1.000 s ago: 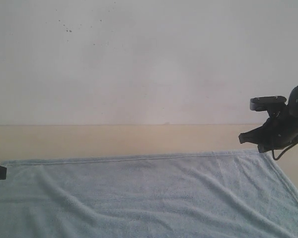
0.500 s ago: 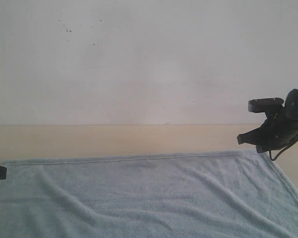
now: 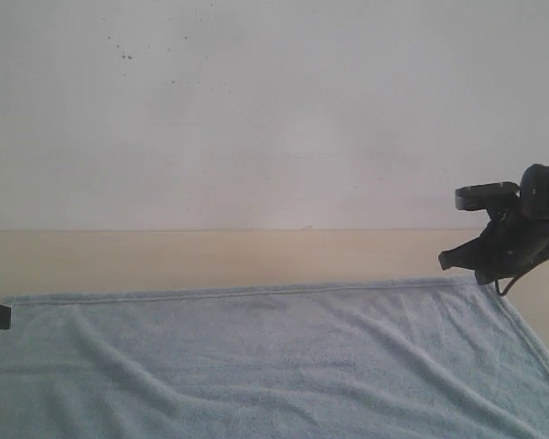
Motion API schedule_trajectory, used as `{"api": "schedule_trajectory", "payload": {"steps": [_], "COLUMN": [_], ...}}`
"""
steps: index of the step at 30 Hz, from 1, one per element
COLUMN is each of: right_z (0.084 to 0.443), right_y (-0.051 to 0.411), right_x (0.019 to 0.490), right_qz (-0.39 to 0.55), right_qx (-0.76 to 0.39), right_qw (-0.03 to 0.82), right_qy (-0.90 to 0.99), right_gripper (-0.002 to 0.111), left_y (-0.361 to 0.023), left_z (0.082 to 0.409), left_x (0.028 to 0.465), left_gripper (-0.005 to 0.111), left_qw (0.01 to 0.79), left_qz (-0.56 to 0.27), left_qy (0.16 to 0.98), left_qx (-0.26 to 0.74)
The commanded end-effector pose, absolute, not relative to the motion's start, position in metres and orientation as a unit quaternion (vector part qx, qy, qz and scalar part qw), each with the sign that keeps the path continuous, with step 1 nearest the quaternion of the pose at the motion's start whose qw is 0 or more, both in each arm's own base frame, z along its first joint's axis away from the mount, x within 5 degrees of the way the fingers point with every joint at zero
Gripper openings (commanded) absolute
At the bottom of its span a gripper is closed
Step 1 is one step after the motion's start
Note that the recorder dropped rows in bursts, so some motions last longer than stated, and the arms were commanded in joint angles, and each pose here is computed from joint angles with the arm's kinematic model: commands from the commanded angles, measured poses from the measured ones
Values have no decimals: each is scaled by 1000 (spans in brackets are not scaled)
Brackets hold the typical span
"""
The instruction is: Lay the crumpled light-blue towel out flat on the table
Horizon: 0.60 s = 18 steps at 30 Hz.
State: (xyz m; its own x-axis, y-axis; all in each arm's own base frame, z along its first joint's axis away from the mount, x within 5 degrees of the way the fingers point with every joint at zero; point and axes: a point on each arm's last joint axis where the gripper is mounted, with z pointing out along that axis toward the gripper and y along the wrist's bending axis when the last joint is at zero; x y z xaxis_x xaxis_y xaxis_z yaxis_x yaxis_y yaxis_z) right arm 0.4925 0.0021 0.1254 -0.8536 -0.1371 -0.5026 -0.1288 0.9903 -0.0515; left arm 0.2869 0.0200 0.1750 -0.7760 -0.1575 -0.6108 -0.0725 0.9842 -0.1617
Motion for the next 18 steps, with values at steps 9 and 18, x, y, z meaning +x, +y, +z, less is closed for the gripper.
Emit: {"api": "schedule_trajectory", "payload": {"steps": [9, 18], "right_z": [112, 109], "right_y": [-1, -4], "right_x": [496, 512], "right_qz": [-19, -26], "right_qx": [-72, -70], "right_qw": [251, 265], "right_qy": [965, 961], "right_gripper": [0, 0], "left_y": [20, 20], "left_z": [177, 177], "left_x": [286, 286], "left_gripper": [4, 4], "left_qw": [334, 335], "left_qz": [-63, -62], "left_qy": [938, 938], "left_qx": [-65, -66]}}
